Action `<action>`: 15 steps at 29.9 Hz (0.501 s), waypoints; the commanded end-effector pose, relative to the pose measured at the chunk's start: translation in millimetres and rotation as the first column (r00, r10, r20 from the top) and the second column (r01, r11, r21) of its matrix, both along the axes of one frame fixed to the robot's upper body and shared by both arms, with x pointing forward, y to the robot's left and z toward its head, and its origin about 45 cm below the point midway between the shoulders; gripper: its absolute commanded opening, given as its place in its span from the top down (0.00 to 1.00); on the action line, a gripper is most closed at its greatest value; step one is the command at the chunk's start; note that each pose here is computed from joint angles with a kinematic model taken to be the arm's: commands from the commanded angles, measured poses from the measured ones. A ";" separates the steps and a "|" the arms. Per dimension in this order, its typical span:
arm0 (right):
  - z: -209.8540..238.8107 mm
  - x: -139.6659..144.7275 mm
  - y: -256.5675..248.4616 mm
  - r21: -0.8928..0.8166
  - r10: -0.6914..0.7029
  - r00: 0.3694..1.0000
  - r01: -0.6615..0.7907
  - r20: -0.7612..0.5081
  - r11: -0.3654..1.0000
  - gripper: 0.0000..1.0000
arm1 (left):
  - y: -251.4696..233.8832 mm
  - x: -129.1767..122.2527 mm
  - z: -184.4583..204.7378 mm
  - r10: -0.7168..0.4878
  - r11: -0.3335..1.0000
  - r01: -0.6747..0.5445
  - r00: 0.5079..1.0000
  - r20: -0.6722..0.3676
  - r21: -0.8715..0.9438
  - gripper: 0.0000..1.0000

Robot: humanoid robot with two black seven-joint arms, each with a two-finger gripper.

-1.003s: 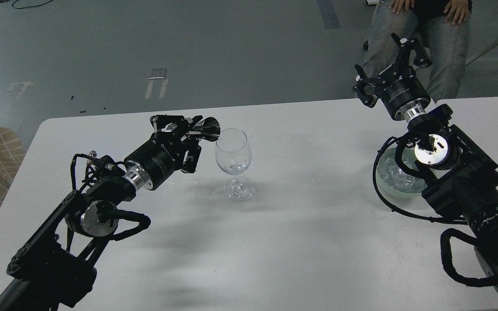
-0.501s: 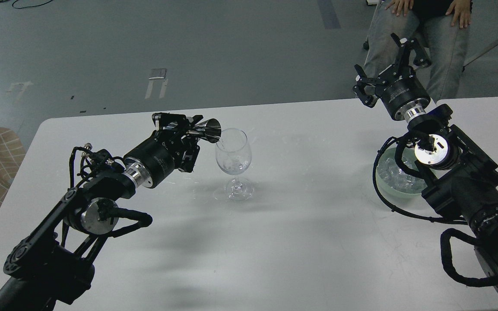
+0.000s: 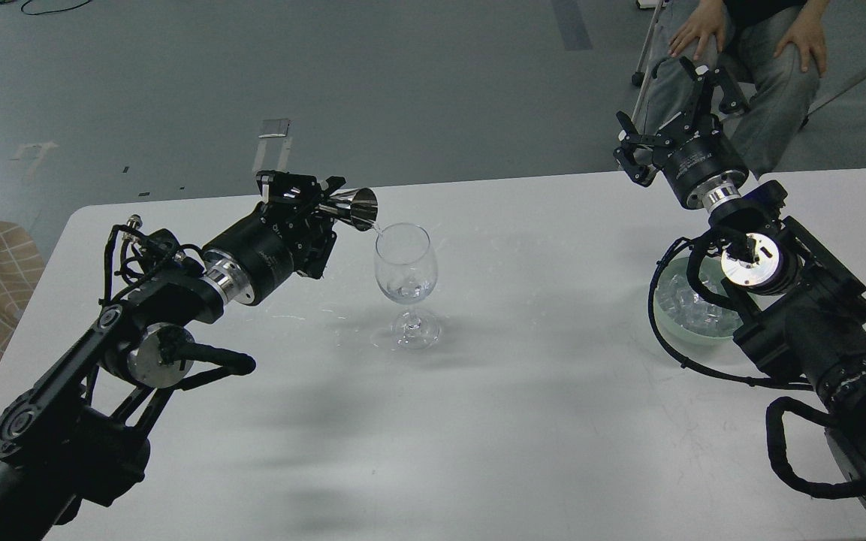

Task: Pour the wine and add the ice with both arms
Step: 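Tilt the jigger over the wine glass to pour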

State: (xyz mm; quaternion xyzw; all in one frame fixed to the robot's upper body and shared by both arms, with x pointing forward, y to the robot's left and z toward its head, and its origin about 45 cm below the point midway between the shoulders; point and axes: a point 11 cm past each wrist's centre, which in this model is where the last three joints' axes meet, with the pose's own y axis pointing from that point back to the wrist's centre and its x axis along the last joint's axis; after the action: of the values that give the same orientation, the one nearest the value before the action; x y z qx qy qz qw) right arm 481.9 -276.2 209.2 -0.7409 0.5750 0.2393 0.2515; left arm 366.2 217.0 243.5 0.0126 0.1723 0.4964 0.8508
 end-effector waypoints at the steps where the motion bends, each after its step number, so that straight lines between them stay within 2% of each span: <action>1: 0.1 0.0 0.1 0.001 -0.001 1.000 0.001 0.001 1.000 0.00 | -1.6 -1.1 3.4 -0.010 0.999 0.009 1.000 0.026 0.037 1.00; 15: -0.6 -0.3 -0.3 0.001 -0.001 1.000 0.001 -0.001 1.000 0.00 | -6.4 -4.2 13.8 -0.046 0.981 0.023 0.992 0.116 0.191 1.00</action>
State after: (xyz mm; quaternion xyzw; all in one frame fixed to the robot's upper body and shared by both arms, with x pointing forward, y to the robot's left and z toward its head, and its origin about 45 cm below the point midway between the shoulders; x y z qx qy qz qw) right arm 481.7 -276.4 208.9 -0.7405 0.5752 0.2396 0.2516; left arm 362.9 211.8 255.3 0.0596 0.0843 0.4964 0.8620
